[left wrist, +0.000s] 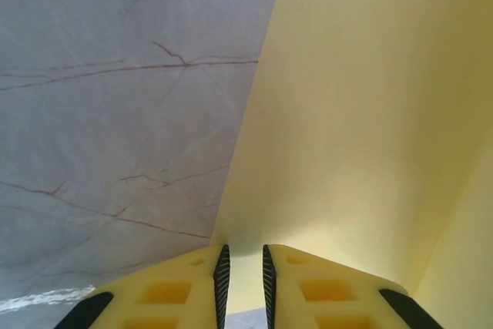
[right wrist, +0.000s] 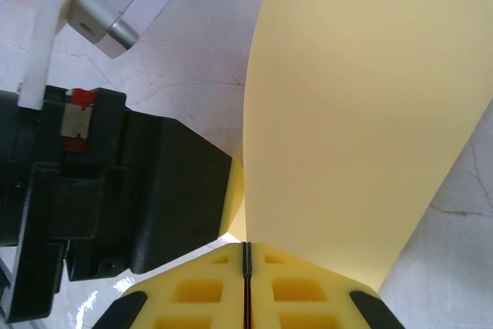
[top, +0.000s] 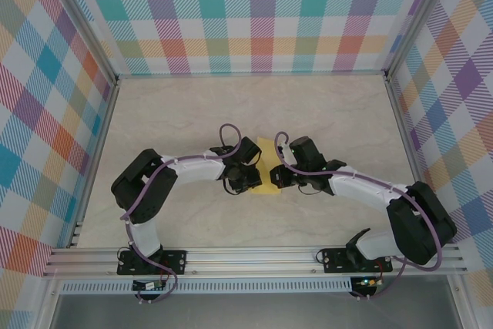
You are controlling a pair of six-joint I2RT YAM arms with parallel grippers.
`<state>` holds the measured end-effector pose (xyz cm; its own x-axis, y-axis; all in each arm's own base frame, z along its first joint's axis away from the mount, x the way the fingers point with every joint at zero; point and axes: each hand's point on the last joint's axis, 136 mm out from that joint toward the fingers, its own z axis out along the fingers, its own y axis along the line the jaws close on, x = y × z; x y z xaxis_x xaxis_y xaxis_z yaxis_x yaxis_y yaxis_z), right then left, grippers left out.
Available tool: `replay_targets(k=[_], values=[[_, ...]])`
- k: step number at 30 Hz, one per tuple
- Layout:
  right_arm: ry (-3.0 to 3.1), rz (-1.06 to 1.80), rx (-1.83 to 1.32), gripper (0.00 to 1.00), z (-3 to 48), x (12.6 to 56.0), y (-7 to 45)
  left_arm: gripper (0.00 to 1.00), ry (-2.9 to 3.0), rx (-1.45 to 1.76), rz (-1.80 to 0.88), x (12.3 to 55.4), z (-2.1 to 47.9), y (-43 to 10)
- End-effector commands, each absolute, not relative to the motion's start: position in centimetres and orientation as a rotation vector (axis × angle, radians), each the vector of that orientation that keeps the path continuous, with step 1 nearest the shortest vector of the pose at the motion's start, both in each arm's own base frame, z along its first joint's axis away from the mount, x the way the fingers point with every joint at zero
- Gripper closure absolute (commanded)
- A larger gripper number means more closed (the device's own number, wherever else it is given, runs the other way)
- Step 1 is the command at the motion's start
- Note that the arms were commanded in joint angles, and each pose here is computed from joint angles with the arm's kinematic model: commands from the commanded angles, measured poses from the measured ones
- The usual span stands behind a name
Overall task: Fold a paper plane with a square sheet of paper (pick it up from the middle)
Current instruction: Fold the triangle a second time at the center of the table.
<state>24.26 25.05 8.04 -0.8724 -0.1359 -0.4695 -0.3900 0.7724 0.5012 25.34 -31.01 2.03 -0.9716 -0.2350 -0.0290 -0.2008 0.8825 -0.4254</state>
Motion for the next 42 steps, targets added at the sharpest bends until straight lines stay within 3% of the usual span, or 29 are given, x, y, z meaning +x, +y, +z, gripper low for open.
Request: replay_targets(k=[1,7,18,33,42], values=[[2.583,0.85,-0.368,0.91,7.6,24.3,25.0,0.81,3.008,-0.333,-0.466,24.8,0.6,-29.1],[2.557,0.972,-0.391,0.91,8.3,24.1,26.5,0.82,2.977,-0.333,-0.272,24.8,1.4,-26.2],[2.552,1.114,-0.468,0.91,9.0,24.5,29.7,0.82,2.934,-0.322,-0.202,25.3,2.9,-24.3],[2.63,1.131,-0.482,0.91,6.9,24.2,29.0,0.77,2.878,-0.289,-0.442,26.0,5.3,-26.8],[2.623,1.156,-0.466,0.85,7.2,24.4,28.8,0.77,2.866,-0.377,-0.543,26.4,5.1,-28.1]])
